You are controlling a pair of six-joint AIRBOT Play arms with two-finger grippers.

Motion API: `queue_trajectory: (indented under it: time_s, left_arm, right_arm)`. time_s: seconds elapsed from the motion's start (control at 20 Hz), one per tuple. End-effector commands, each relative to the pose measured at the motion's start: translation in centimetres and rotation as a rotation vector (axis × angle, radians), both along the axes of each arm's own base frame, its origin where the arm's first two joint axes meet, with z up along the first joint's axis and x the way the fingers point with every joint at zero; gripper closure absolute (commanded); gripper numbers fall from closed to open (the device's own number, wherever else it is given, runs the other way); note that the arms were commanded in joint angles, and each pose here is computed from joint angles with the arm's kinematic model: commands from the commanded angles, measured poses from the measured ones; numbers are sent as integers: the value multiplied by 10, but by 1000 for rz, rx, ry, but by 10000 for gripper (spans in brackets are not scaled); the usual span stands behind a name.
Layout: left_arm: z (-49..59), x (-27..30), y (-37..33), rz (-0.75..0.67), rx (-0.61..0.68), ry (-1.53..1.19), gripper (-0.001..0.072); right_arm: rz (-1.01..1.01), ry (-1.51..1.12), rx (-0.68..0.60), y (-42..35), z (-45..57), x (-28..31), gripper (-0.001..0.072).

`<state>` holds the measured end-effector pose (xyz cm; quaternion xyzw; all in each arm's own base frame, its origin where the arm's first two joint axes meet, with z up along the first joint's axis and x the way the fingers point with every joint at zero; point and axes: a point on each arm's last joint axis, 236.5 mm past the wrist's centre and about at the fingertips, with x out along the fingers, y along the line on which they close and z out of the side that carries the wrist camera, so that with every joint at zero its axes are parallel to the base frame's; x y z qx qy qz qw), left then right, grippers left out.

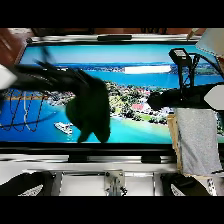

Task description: Fold the shirts.

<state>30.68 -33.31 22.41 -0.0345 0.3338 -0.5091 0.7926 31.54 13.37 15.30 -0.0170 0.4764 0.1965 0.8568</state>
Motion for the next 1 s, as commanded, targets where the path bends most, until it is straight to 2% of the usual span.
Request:
queue_trajectory:
  time_s: [0.0, 0.05, 0.1, 0.15, 0.2, 0.25, 0.35, 0.45, 0.5, 0.55, 0.6, 0.65, 0.75, 0.95]
  left_arm:
    - [-154, -61, -71, -163, 183, 264, 672]
    - [-188, -78, -79, -220, 257, 317, 663]
    - [-210, -89, -76, -266, 324, 369, 543]
    - [-225, -92, -65, -272, 394, 436, 338]
    - [-230, -87, -46, -253, 459, 495, 96]
    - [-227, -80, -26, -243, 501, 526, 24]
    - [-206, -59, 20, -203, 537, 583, 26]
    - [-184, -36, 63, -87, 503, 632, 27]
    - [-177, -30, 82, -33, 487, 654, 30]
    - [-175, -28, 97, 18, 471, 676, 52]
    - [-178, -35, 108, 36, 469, 698, 125]
    - [-187, -49, 116, 42, 478, 735, 136]
    - [-213, -86, 124, 46, 483, 831, 135]
    - [-245, -122, 94, 121, 260, 969, 85]
  right_arm:
    - [-98, 52, -104, -32, -9, -5, 194]
    - [-129, 56, -104, -35, -9, -4, 195]
    - [-151, 63, -93, -36, -10, -4, 195]
    - [-161, 74, -89, -35, -12, -5, 195]
    - [-162, 98, -90, -34, -17, -6, 195]
    - [-158, 125, -96, -33, -24, -5, 195]
    - [-124, 176, -134, -31, -45, 3, 194]
    - [-86, 253, -170, -27, -75, 10, 193]
    - [-62, 301, -172, -21, -91, 12, 180]
    - [-22, 347, -159, -12, -105, 11, 131]
    - [32, 399, -126, 2, -118, 8, 131]
    - [76, 445, -91, 15, -129, 5, 131]
    - [140, 498, -38, 33, -143, 1, 131]
    - [203, 545, -27, 41, -162, -1, 131]
